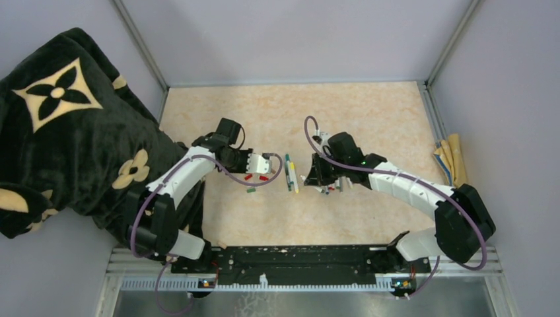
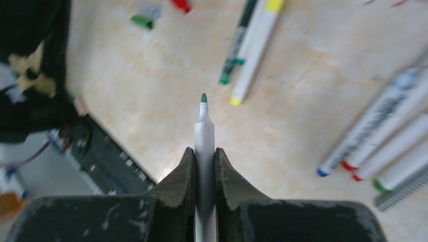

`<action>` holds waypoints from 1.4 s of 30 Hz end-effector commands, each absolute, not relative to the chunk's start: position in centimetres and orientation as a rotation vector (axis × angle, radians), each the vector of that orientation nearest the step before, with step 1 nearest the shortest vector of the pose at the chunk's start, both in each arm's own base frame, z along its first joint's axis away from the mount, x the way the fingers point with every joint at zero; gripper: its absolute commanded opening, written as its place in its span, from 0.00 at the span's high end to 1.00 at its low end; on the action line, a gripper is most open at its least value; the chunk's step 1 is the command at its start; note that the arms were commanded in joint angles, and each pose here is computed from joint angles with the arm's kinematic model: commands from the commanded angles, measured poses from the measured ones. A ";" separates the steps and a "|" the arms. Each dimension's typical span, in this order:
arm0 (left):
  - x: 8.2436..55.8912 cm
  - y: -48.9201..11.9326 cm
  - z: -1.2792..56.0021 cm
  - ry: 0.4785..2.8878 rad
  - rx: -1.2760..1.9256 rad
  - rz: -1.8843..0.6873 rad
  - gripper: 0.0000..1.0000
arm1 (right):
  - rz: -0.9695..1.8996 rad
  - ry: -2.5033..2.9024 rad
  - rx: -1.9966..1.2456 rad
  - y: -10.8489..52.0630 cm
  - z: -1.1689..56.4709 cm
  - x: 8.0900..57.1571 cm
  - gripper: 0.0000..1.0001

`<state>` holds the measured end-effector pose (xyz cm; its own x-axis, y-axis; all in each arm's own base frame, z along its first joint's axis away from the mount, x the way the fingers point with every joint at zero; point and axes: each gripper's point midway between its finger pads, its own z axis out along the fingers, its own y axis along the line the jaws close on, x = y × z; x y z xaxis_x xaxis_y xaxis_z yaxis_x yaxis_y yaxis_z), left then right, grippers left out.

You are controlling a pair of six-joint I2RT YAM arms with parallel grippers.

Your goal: Open the pen caps

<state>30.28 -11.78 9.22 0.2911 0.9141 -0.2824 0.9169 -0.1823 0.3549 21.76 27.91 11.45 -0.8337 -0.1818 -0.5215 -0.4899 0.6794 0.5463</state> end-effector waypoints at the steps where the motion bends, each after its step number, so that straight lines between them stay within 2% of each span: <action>1: 30.5 -14.4 8.7 1.790 1.876 -0.277 0.91 | 0.541 2.339 -0.220 23.7 12.0 28.4 1.00; 5: 30.6 -14.9 6.5 1.954 1.729 -0.446 0.83 | 0.410 2.289 -0.095 22.9 11.0 31.2 1.00; 10: 30.9 -14.1 5.0 2.012 1.678 -0.452 0.78 | 0.317 2.285 -0.044 23.0 8.5 32.8 1.00; 20: 30.2 -13.6 3.4 2.056 1.703 -0.464 0.75 | 0.231 2.303 -0.042 24.5 5.0 33.3 1.00; 28: 29.4 -13.4 3.3 2.049 1.739 -0.481 0.65 | 0.180 2.340 -0.050 23.8 2.8 32.3 1.00; 38: 30.5 -14.1 6.7 1.987 1.717 -0.465 0.57 | 0.149 2.360 -0.075 22.8 2.2 31.5 0.86; 41: 31.1 -14.1 8.5 1.973 1.705 -0.437 0.49 | 0.179 2.361 -0.093 23.0 2.8 31.6 0.80; 42: 31.2 -14.0 9.0 1.973 1.699 -0.425 0.41 | 0.176 2.363 -0.101 22.9 2.9 31.6 0.78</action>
